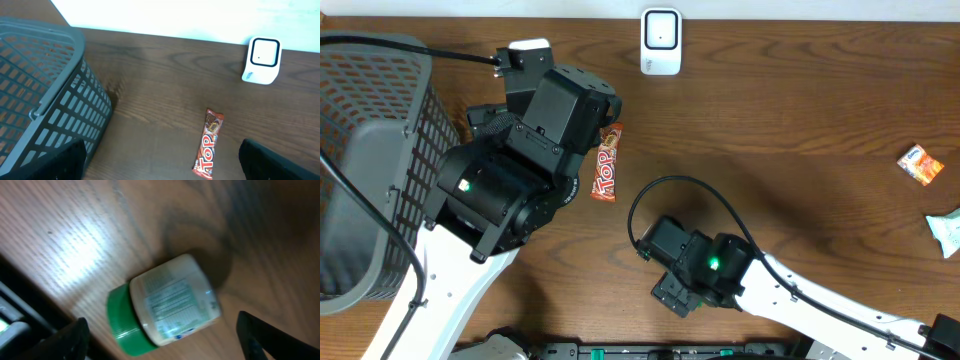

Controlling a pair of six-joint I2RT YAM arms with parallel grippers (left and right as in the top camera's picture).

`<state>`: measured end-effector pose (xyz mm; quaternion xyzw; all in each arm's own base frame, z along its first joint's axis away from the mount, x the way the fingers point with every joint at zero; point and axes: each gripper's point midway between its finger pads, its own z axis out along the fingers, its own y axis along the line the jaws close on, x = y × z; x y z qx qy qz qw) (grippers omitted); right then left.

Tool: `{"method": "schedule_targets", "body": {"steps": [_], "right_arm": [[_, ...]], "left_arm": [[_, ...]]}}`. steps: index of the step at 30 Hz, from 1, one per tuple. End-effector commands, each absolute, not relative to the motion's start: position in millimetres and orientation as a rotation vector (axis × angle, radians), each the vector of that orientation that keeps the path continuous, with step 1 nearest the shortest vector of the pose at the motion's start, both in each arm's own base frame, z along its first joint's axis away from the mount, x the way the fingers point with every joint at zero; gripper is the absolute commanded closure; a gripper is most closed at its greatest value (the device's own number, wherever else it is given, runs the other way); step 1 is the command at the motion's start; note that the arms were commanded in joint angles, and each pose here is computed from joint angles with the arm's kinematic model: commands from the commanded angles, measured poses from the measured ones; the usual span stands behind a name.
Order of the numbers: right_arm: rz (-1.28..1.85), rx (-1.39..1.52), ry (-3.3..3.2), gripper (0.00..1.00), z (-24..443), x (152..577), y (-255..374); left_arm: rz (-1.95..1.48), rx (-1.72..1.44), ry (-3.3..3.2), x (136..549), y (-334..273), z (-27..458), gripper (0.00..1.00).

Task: Scan the item barcode

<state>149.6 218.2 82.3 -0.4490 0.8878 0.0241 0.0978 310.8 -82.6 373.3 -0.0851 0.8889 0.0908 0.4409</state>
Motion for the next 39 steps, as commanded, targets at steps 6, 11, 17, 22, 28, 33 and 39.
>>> {"method": "schedule_targets", "body": {"steps": [6, 11, 17, 22, 28, 33, 39], "right_arm": [[0.036, -1.501, 2.604, 0.06, 66, 162, 207], [0.137, -1.557, 2.698, 0.07, 48, 151, 209], [0.087, -1.596, 2.778, 0.1, 30, 145, 202], [0.08, -1.601, 2.788, 0.09, 27, 144, 201], [0.075, -1.544, 2.826, 0.13, 27, 143, 200], [0.073, -1.535, 2.819, 0.2, 27, 146, 201], [-0.032, -1.432, 2.782, 0.17, 32, 172, 199]], "left_arm": [[0.24, -0.217, 2.193, 311, -79, 377, 0.02], [0.24, -0.217, 2.193, 311, -79, 377, 0.02], [0.24, -0.217, 2.193, 311, -79, 377, 0.02], [0.24, -0.217, 2.193, 311, -79, 377, 0.02], [0.24, -0.218, 2.193, 311, -79, 377, 0.02], [0.24, -0.217, 2.193, 311, -79, 377, 0.02], [0.24, -0.217, 2.193, 311, -79, 377, 0.02]]}}
